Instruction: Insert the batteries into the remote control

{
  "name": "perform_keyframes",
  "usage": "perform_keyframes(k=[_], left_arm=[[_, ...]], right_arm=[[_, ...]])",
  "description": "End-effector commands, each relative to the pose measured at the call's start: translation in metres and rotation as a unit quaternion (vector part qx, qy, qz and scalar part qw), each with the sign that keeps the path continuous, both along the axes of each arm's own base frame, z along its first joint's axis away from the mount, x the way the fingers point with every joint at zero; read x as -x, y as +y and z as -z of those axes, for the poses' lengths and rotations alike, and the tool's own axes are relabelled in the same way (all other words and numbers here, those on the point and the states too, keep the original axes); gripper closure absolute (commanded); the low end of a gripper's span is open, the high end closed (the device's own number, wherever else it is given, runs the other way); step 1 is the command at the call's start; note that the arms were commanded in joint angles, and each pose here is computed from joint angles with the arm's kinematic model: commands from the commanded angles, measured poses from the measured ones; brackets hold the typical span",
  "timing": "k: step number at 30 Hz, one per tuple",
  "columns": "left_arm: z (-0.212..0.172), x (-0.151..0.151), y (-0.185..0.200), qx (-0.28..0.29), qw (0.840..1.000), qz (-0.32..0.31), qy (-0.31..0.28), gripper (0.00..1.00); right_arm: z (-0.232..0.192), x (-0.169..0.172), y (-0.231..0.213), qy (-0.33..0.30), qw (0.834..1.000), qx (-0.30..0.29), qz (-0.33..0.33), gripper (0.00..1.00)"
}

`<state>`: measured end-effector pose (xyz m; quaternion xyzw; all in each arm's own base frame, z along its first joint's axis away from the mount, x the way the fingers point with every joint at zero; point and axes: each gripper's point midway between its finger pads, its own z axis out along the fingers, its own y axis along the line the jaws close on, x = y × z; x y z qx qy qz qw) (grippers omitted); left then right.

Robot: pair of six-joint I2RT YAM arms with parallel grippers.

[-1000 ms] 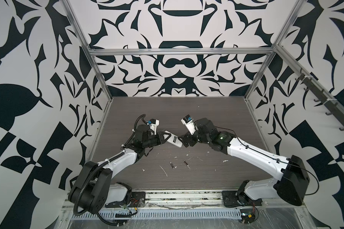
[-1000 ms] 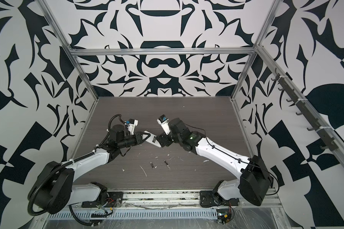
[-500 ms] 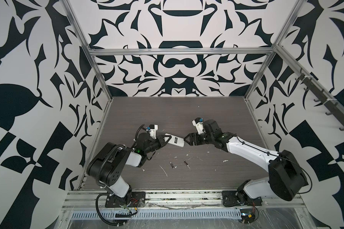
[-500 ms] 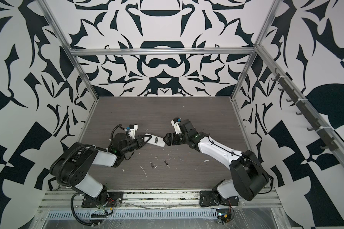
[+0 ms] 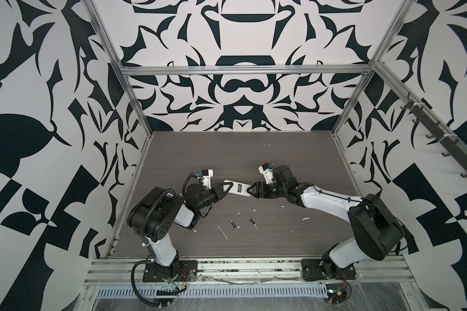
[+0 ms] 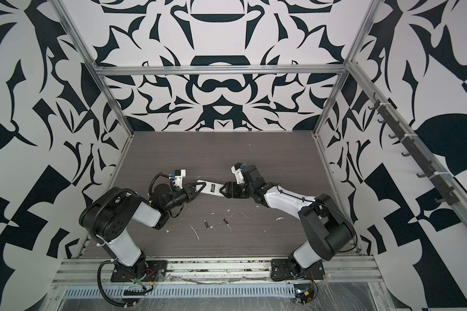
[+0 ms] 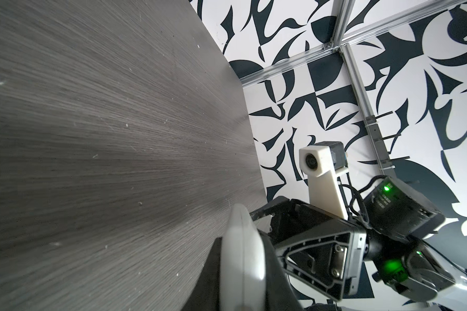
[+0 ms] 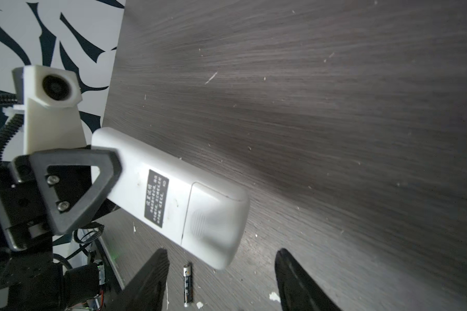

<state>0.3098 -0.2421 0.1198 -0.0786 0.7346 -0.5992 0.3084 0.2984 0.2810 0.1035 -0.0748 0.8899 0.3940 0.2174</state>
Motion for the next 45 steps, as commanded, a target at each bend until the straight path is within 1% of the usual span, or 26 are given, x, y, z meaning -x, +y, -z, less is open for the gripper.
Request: perform_keyframes(k=[1, 10, 13, 21, 25, 28, 33, 40, 45], left_arm=[[-0.016, 0.002, -0.001, 0.020, 0.999, 0.002, -0.024, 0.98], [-0.017, 0.004, -0.004, 0.023, 0.999, 0.009, -0.022, 0.99], [-0.019, 0.004, -0.003, 0.024, 0.999, 0.011, -0.025, 0.99], [-0.021, 0.008, -0.005, 0.027, 0.999, 0.019, -0.026, 0.99], [-0.023, 0.008, -0.006, 0.029, 0.999, 0.023, -0.027, 0.99], [-0.025, 0.008, -0.006, 0.030, 0.999, 0.025, -0.028, 0.99], [-0.027, 0.009, -0.008, 0.033, 0.999, 0.031, -0.030, 0.99], [-0.032, 0.010, -0.009, 0.038, 0.998, 0.035, -0.034, 0.99], [-0.035, 0.011, -0.009, 0.040, 0.998, 0.037, -0.037, 0.99]], right_arm=[[-0.013, -0.005, 0.007, -0.015, 0.999, -0.037, -0.002, 0.35], [-0.009, -0.009, 0.010, -0.014, 0.999, -0.042, -0.001, 0.37], [-0.009, -0.011, 0.012, -0.013, 0.999, -0.045, -0.001, 0.44], [-0.006, -0.013, 0.017, -0.009, 0.998, -0.058, -0.005, 0.48], [-0.007, -0.013, 0.018, -0.010, 0.998, -0.063, -0.008, 0.56], [-0.005, -0.012, 0.019, -0.009, 0.998, -0.065, -0.009, 0.59], [-0.007, -0.011, 0.021, -0.009, 0.997, -0.077, -0.011, 0.61], [-0.009, -0.011, 0.022, -0.012, 0.996, -0.083, -0.016, 0.71], [-0.010, -0.009, 0.023, -0.013, 0.996, -0.085, -0.019, 0.76]])
